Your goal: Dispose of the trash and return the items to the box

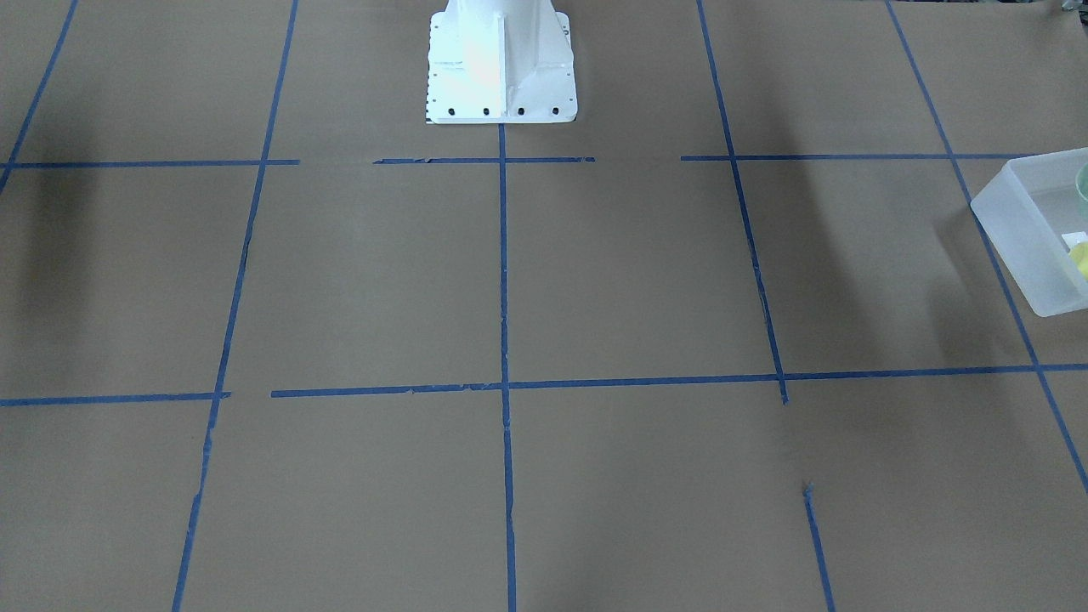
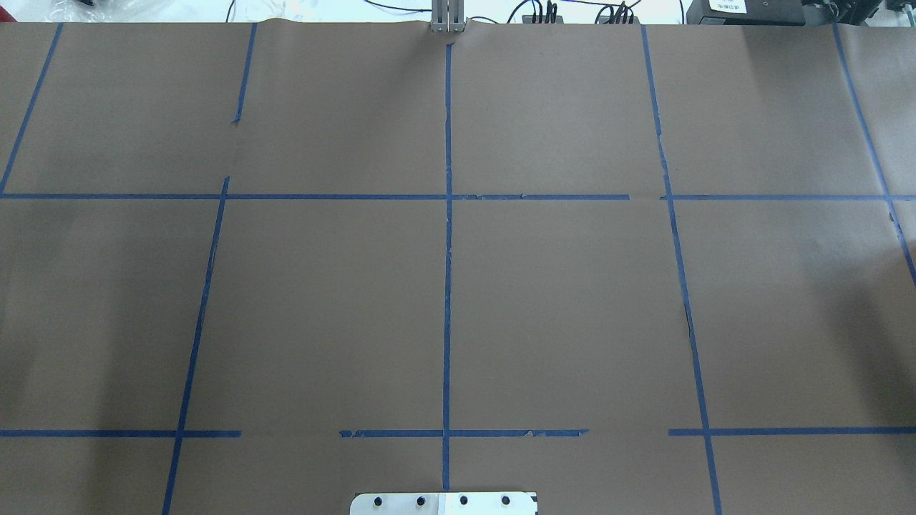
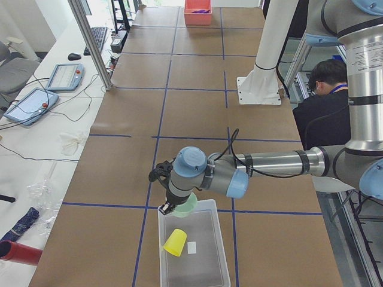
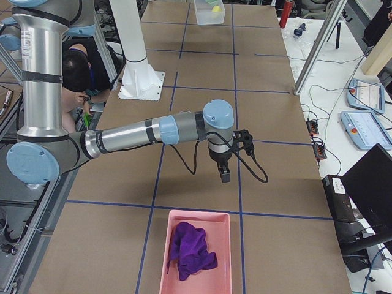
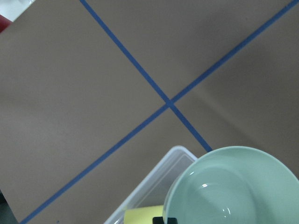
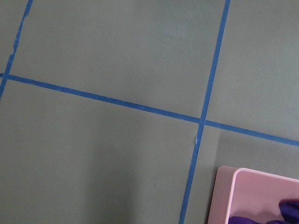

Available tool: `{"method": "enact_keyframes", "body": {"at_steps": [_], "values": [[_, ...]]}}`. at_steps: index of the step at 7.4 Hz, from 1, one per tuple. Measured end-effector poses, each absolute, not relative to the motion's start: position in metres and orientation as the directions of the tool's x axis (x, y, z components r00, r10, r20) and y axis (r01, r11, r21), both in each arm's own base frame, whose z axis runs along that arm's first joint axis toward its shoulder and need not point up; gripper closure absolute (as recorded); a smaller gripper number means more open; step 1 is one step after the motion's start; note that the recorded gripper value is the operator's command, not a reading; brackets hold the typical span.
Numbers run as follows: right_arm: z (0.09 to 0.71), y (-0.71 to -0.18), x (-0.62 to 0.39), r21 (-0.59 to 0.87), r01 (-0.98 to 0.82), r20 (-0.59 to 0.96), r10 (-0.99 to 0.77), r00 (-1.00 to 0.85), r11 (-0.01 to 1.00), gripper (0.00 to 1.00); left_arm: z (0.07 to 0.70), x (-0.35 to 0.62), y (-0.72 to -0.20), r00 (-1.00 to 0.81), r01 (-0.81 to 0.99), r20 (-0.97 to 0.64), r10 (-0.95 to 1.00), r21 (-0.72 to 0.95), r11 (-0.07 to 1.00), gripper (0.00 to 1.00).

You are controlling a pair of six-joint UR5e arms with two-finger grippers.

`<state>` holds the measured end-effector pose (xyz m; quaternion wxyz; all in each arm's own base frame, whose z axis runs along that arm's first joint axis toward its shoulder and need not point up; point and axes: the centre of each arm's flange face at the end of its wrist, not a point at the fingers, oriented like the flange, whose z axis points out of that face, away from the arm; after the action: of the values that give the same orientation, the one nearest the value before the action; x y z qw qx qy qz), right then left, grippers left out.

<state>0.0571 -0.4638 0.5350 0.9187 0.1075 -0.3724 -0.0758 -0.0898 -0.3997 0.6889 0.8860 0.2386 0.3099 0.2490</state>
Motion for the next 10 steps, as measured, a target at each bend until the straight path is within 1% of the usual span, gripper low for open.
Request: {"method": "enact_keyframes", "body": {"at_steps": [1, 2, 3, 4, 6, 7, 8, 10], "values": [[0.535, -0.464, 0.057, 0.262, 0.058, 0.666, -0.224, 0.711, 0.963, 0.0, 0.72, -0.086, -0.385, 0.694, -0.246, -0.445, 0.567, 0.593, 0.767, 1.0], [0.535, -0.463, 0.057, 0.264, 0.058, 0.666, -0.226, 0.711, 0.963, 0.0, 0.746, -0.082, -0.374, 0.7, -0.214, -0.453, 0.552, 0.604, 0.768, 0.32], [0.536, -0.463, 0.057, 0.265, 0.058, 0.666, -0.226, 0.711, 0.963, 0.0, 0.759, -0.075, -0.367, 0.696, -0.208, -0.456, 0.555, 0.612, 0.763, 0.12], [0.536, -0.463, 0.057, 0.265, 0.058, 0.666, -0.226, 0.711, 0.963, 0.0, 0.763, -0.068, -0.365, 0.687, -0.216, -0.451, 0.57, 0.622, 0.753, 0.0], [0.536, -0.463, 0.057, 0.265, 0.058, 0.665, -0.226, 0.712, 0.963, 0.0, 0.757, -0.06, -0.368, 0.679, -0.221, -0.439, 0.589, 0.642, 0.734, 0.0], [0.536, -0.463, 0.057, 0.264, 0.057, 0.665, -0.225, 0.712, 0.963, 0.0, 0.736, -0.059, -0.379, 0.688, -0.186, -0.45, 0.569, 0.649, 0.738, 0.0], [0.536, -0.463, 0.057, 0.258, 0.051, 0.666, -0.216, 0.713, 0.965, 0.0, 0.705, -0.053, -0.394, 0.696, -0.14, -0.474, 0.539, 0.648, 0.749, 0.0], [0.535, -0.463, 0.057, 0.224, 0.012, 0.679, -0.165, 0.716, 0.975, 0.0, 0.627, -0.038, -0.45, 0.694, -0.112, -0.517, 0.501, 0.61, 0.784, 0.0]]}}
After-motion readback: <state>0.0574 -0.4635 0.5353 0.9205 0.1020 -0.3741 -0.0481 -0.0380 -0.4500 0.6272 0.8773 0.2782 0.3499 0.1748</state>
